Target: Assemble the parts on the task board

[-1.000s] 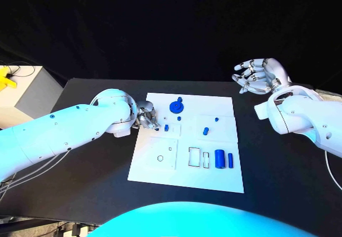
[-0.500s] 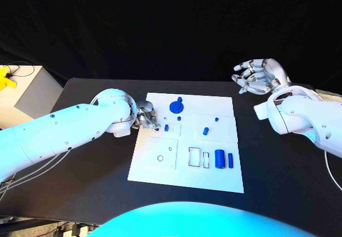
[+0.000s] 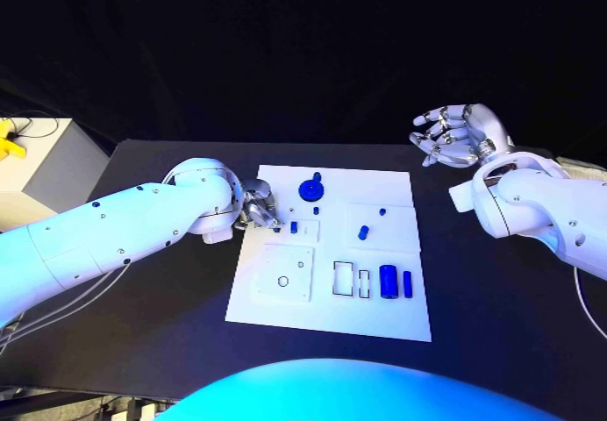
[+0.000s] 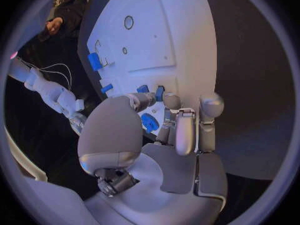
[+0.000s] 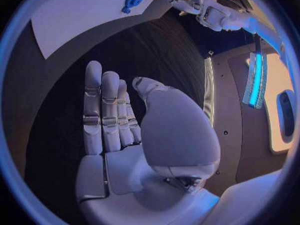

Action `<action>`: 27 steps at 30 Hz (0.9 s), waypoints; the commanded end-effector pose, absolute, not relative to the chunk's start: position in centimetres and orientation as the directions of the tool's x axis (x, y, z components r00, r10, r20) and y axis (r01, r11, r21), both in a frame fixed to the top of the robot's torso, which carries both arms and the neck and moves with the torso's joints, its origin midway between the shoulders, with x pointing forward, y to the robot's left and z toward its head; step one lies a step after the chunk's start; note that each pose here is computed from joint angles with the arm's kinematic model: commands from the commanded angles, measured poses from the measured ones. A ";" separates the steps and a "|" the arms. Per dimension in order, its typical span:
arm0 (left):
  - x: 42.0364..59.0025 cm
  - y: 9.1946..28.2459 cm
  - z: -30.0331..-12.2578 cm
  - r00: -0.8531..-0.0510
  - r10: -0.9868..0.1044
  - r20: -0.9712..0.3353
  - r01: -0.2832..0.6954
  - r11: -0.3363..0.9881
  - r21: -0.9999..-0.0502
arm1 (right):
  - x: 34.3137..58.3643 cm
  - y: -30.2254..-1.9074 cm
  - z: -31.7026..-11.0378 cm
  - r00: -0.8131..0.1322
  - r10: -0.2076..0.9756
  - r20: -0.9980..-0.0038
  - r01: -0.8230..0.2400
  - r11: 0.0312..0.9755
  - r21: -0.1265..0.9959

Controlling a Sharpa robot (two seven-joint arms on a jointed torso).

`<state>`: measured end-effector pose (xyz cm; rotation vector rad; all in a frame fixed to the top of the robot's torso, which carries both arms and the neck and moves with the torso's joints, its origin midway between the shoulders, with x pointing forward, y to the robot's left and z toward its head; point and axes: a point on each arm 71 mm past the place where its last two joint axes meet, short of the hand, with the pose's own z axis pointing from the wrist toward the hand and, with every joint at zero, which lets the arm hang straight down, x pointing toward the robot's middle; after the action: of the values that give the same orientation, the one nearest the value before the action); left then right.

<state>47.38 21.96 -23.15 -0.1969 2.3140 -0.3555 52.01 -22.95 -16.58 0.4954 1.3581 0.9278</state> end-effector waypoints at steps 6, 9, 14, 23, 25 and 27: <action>47.1 21.5 -23.8 -0.709 -0.259 -0.656 -0.039 0.943 -0.330 | 52.0 -22.9 -16.7 -0.062 0.796 -0.603 -0.279 0.566 0.776; 47.1 21.5 -23.8 -0.709 -0.257 -0.656 -0.040 0.944 -0.328 | 52.0 -22.9 -16.7 -0.062 0.796 -0.603 -0.278 0.566 0.776; 47.0 21.7 -23.8 -0.710 -0.251 -0.657 -0.038 0.946 -0.321 | 51.9 -23.0 -16.7 -0.061 0.795 -0.603 -0.277 0.567 0.776; 47.0 21.8 -23.8 -0.707 -0.239 -0.666 -0.031 0.951 -0.308 | 51.9 -23.0 -16.8 -0.062 0.795 -0.603 -0.276 0.567 0.776; 47.0 21.8 -23.8 -0.706 -0.238 -0.667 -0.030 0.951 -0.307 | 51.9 -23.1 -16.8 -0.062 0.795 -0.603 -0.276 0.567 0.776; 47.0 21.8 -23.8 -0.705 -0.237 -0.669 -0.029 0.951 -0.307 | 51.9 -23.1 -16.8 -0.062 0.795 -0.603 -0.276 0.567 0.776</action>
<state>47.29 21.95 -23.31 -0.2059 2.3124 -0.3561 51.94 -23.17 -16.77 0.5000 1.3610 0.9239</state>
